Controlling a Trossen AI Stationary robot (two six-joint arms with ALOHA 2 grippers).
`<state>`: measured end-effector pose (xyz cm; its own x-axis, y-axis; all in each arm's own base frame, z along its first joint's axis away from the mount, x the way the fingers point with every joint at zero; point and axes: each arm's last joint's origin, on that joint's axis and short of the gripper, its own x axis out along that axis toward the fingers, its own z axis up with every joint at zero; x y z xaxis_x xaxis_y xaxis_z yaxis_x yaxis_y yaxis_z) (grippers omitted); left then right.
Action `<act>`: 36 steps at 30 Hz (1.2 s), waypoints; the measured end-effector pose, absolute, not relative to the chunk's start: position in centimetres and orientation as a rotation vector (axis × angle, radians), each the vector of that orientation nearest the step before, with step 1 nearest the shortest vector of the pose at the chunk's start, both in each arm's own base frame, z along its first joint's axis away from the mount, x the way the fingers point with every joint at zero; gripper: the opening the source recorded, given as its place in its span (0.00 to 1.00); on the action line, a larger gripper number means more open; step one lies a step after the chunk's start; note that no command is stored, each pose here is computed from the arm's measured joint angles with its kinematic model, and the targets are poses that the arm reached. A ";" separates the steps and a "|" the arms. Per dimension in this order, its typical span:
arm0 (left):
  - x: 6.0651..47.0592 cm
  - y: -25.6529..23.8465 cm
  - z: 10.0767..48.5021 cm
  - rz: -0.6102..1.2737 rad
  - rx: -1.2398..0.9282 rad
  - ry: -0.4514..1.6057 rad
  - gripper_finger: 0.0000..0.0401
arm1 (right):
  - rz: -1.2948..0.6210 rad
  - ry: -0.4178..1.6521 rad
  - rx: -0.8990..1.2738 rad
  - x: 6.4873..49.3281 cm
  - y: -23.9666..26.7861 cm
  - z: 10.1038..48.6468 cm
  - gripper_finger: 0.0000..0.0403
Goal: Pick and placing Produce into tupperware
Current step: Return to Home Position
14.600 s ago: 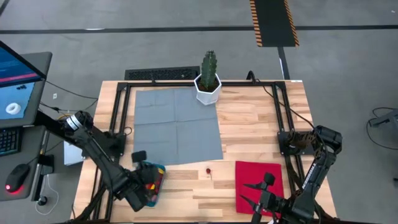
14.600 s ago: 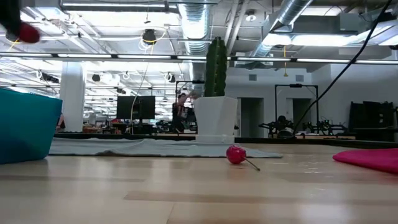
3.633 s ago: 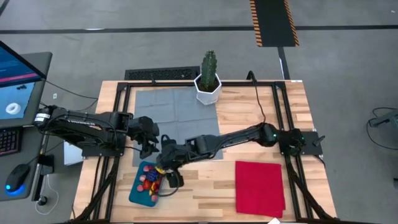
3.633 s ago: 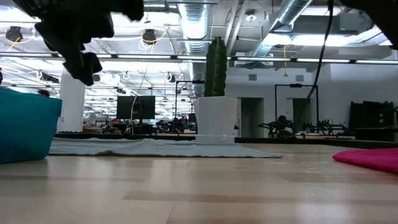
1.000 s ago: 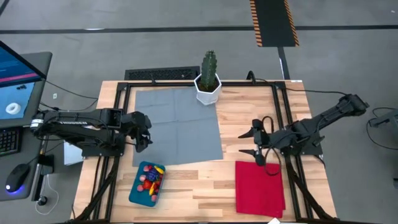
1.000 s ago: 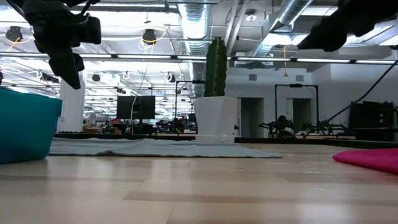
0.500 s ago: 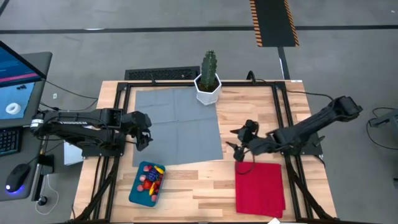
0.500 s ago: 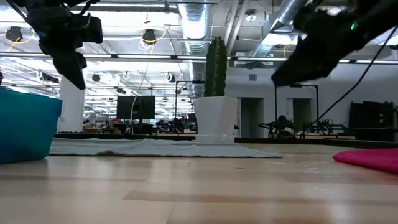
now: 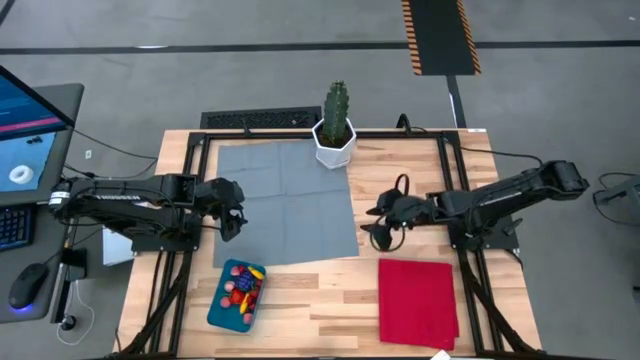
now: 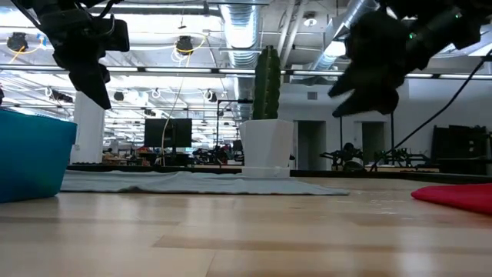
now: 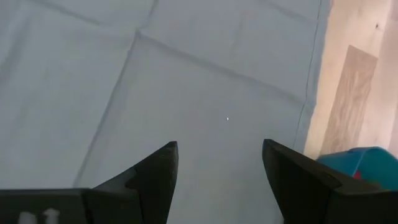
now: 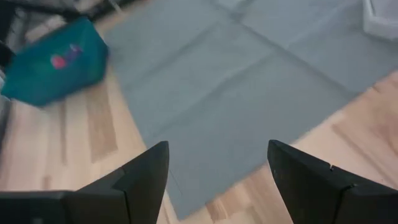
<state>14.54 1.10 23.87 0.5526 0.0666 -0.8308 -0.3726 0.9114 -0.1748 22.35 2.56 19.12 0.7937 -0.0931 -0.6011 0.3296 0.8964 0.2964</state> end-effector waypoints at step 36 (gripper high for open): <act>15.7 0.9 24.8 0.150 -0.352 0.823 0.56 | 0.125 -0.041 -0.023 12.0 4.7 19.5 0.74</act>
<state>15.67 0.94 24.77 0.6737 -0.0049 -0.7390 -0.2651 0.9318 -0.2478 11.98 4.70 19.54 0.9914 0.1248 0.0396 -0.1239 0.9920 -0.0252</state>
